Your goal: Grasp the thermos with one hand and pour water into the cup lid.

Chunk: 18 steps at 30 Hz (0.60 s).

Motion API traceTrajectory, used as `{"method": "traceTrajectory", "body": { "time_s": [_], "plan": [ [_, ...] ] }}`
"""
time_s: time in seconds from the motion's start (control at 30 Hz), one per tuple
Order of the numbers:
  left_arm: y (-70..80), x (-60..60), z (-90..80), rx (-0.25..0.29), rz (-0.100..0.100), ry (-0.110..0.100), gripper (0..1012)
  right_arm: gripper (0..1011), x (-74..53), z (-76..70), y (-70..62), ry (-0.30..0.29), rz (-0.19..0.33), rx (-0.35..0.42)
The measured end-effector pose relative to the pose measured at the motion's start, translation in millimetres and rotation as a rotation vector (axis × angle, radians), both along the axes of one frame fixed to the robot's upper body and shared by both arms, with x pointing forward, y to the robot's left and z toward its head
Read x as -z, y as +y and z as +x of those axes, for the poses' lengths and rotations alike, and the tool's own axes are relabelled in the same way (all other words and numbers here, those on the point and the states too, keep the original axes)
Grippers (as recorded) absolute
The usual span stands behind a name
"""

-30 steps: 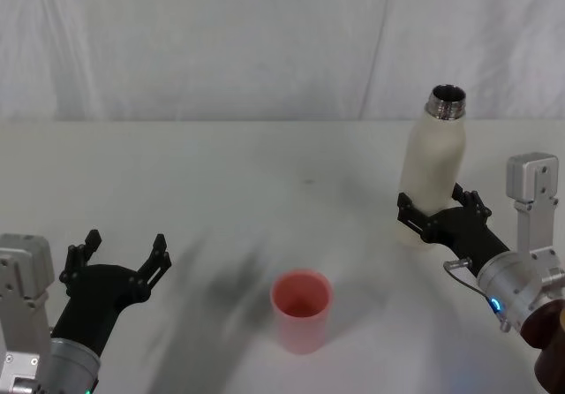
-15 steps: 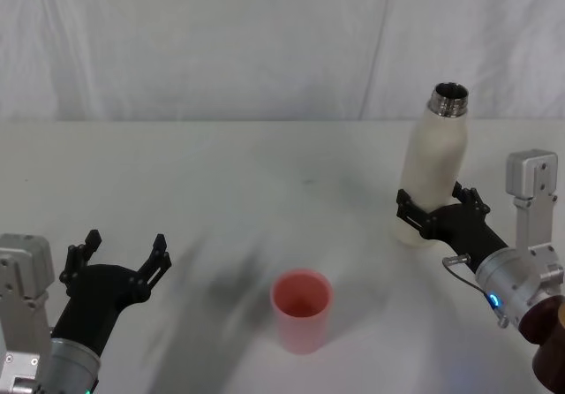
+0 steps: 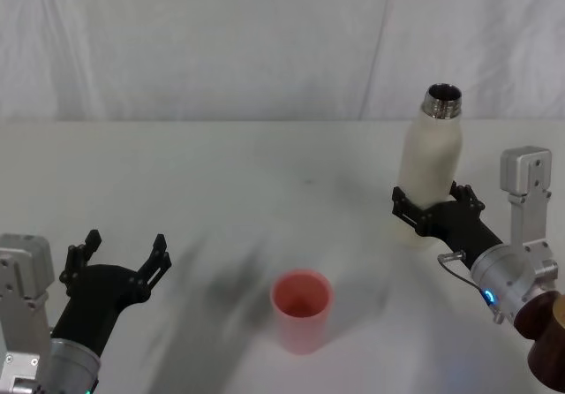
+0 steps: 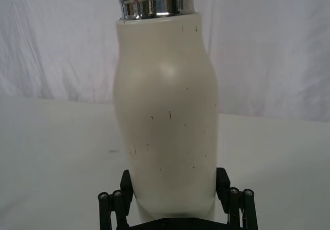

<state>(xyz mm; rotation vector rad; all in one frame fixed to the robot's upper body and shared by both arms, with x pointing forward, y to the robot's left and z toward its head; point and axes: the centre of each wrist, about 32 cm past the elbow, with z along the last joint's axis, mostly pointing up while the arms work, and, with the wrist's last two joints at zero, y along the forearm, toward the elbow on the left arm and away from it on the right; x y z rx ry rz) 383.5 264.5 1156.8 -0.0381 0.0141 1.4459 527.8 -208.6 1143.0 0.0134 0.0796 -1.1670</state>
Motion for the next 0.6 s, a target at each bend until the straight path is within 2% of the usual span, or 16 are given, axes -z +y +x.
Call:
{"method": "traceTrajectory", "body": {
  "time_s": [0.6],
  "plan": [
    [0.0, 0.0, 0.0, 0.000, 0.000, 0.000, 1001, 1000, -1.2, 5.1, 2.9, -0.018, 0.008, -0.003]
  ]
}}
